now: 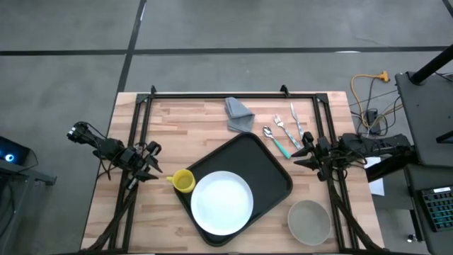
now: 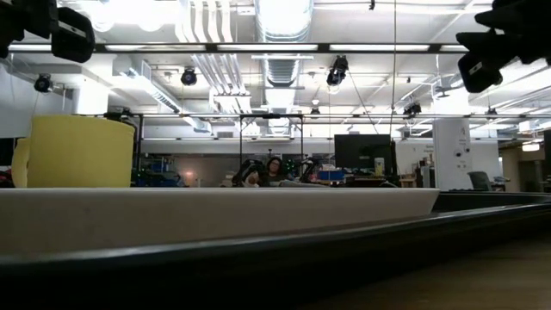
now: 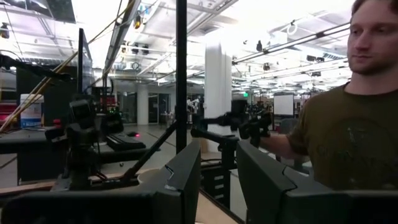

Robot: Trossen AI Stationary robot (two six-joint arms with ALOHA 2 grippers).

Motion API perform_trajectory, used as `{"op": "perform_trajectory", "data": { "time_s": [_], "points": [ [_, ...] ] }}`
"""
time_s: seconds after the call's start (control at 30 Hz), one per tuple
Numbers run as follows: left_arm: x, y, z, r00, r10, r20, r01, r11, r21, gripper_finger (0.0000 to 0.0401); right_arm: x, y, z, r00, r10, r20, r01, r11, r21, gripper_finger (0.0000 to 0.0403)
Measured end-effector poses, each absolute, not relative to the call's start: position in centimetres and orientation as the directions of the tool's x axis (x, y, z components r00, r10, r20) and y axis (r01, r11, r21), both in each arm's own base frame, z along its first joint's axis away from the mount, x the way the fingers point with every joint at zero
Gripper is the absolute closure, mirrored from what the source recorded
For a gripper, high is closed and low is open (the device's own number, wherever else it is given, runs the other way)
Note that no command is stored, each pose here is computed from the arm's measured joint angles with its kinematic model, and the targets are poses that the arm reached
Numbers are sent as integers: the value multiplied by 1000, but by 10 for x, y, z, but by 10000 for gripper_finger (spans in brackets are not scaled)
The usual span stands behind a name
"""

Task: Set up tray
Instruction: Put the gray bowl on top of the white plate

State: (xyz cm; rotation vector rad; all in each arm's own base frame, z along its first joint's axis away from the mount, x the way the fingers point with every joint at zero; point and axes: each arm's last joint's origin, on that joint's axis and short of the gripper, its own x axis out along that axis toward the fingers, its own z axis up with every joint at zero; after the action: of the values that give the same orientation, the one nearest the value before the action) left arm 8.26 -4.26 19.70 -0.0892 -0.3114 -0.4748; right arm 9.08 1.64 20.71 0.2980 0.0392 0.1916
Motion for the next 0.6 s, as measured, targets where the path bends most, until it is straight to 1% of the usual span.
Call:
{"op": "perform_trajectory", "data": {
  "time_s": [0.13, 0.27, 0.33, 0.5, 0.6],
  "points": [
    [84, -43, 196, 848, -438, 300, 463, 886, -13, 313, 88, 16, 226, 969, 192, -155, -130, 933, 337, 238],
    [86, -44, 194, 854, -441, 274, 462, 887, -13, 313, 88, 16, 244, 936, 190, -296, -77, 932, 353, 216],
    [87, -45, 193, 857, -443, 262, 462, 887, -13, 313, 91, 17, 252, 920, 194, -340, -53, 922, 382, 212],
    [90, -46, 190, 865, -447, 227, 462, 887, -14, 313, 104, 23, 270, 848, 316, -426, -115, 894, 434, 213],
    [92, -47, 188, 869, -449, 206, 461, 887, -14, 313, 113, 26, 274, 801, 349, -487, -114, 887, 448, 218]
  ]
}}
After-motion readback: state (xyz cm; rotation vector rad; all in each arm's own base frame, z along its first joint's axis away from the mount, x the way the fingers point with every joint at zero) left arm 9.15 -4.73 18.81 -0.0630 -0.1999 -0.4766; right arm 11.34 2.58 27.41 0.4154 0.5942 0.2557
